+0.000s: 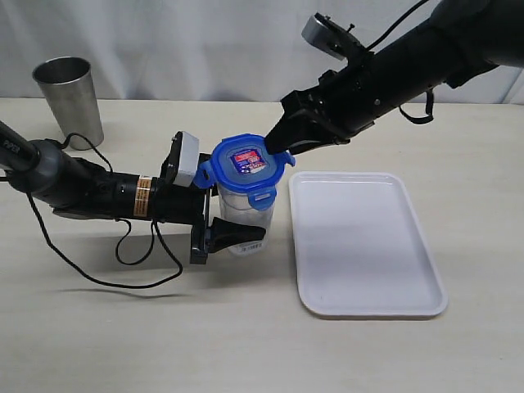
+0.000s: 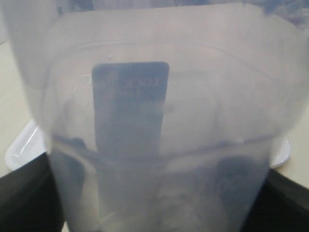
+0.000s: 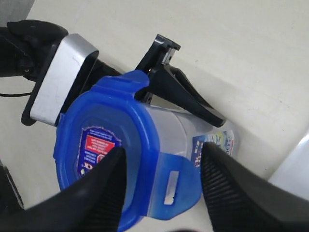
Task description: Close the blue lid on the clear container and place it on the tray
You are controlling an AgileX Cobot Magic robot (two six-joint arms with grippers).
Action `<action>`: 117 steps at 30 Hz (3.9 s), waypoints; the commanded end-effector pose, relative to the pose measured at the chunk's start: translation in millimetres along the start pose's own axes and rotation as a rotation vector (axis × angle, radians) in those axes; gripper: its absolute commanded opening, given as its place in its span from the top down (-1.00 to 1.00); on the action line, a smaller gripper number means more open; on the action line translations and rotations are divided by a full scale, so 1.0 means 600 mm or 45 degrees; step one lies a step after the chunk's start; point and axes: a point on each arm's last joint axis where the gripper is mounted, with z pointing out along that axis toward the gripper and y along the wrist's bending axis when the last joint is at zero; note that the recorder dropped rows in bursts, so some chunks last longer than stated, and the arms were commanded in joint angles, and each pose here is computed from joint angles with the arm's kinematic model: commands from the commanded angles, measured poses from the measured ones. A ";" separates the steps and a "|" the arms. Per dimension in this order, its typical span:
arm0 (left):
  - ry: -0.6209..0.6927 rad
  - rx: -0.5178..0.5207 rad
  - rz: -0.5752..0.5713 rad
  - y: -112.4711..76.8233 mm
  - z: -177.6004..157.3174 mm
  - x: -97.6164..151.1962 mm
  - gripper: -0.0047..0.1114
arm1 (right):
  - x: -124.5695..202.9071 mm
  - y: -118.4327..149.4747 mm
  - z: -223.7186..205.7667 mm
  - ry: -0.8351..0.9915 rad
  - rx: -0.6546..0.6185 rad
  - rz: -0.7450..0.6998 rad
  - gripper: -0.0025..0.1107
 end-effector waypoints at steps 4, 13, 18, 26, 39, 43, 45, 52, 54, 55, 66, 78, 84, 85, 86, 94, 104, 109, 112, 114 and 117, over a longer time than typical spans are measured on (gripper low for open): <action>0.019 -0.016 -0.002 0.003 0.001 0.006 0.92 | 0.007 0.004 0.008 0.078 0.073 -0.003 0.14; 0.019 -0.016 -0.002 0.003 0.001 0.006 0.92 | 0.031 -0.023 0.064 0.249 -0.032 0.098 0.37; 0.019 -0.016 -0.002 0.003 0.001 0.006 0.92 | 0.044 -0.036 0.088 0.331 -0.085 0.151 0.37; 0.019 -0.016 -0.002 0.003 0.001 0.006 0.92 | 0.045 -0.038 0.091 0.333 -0.093 0.127 0.33; 0.019 -0.016 -0.006 0.003 0.001 0.006 0.92 | 0.034 -0.032 0.074 0.257 -0.058 0.074 0.01; 0.019 -0.018 -0.007 0.003 0.001 0.006 0.92 | 0.025 -0.028 0.043 0.201 -0.036 0.058 0.01; 0.019 -0.018 -0.007 0.003 0.001 0.006 0.92 | 0.021 -0.027 0.028 0.172 -0.023 0.050 0.01; 0.019 -0.018 -0.007 0.003 0.001 0.006 0.92 | 0.012 -0.012 -0.009 0.099 -0.015 -0.043 0.01; 0.019 -0.018 -0.007 0.003 0.001 0.006 0.92 | 0.008 0.000 -0.015 0.064 -0.072 -0.066 0.01; 0.019 -0.018 -0.007 0.003 0.001 0.006 0.92 | 0.006 0.004 -0.016 0.049 -0.097 -0.076 0.02; 0.019 -0.018 -0.007 0.003 0.001 0.006 0.92 | -0.002 0.068 -0.074 -0.081 -0.199 -0.399 0.02; 0.019 -0.018 -0.007 0.003 0.001 0.006 0.92 | 0.022 0.153 -0.021 0.208 0.212 -1.042 0.21; 0.019 -0.018 -0.007 0.003 0.001 0.006 0.92 | 0.030 0.175 0.006 0.277 0.391 -1.221 0.21; 0.019 -0.018 -0.007 0.003 0.001 0.006 0.92 | 0.033 0.178 0.012 0.281 0.405 -1.249 0.21; 0.019 -0.018 -0.007 0.003 0.001 0.006 0.92 | 0.037 0.177 0.018 0.289 0.413 -1.268 0.21; 0.019 -0.018 -0.007 0.003 0.001 0.006 0.92 | 0.060 0.159 0.046 0.306 0.523 -1.356 0.21; 0.019 -0.018 -0.007 0.003 0.001 0.006 0.92 | 0.076 0.148 0.057 0.339 0.511 -1.402 0.22; 0.019 -0.018 -0.007 0.003 0.001 0.006 0.92 | 0.073 0.149 0.058 0.311 0.521 -1.410 0.22; 0.019 -0.018 -0.007 0.003 0.001 0.006 0.92 | 0.073 0.149 0.058 0.311 0.521 -1.410 0.22; 0.019 -0.018 -0.007 0.003 0.001 0.006 0.92 | 0.073 0.151 0.059 0.312 0.518 -1.414 0.22; 0.019 -0.018 -0.007 0.003 0.001 0.006 0.92 | 0.078 0.168 0.065 0.320 0.511 -1.474 0.22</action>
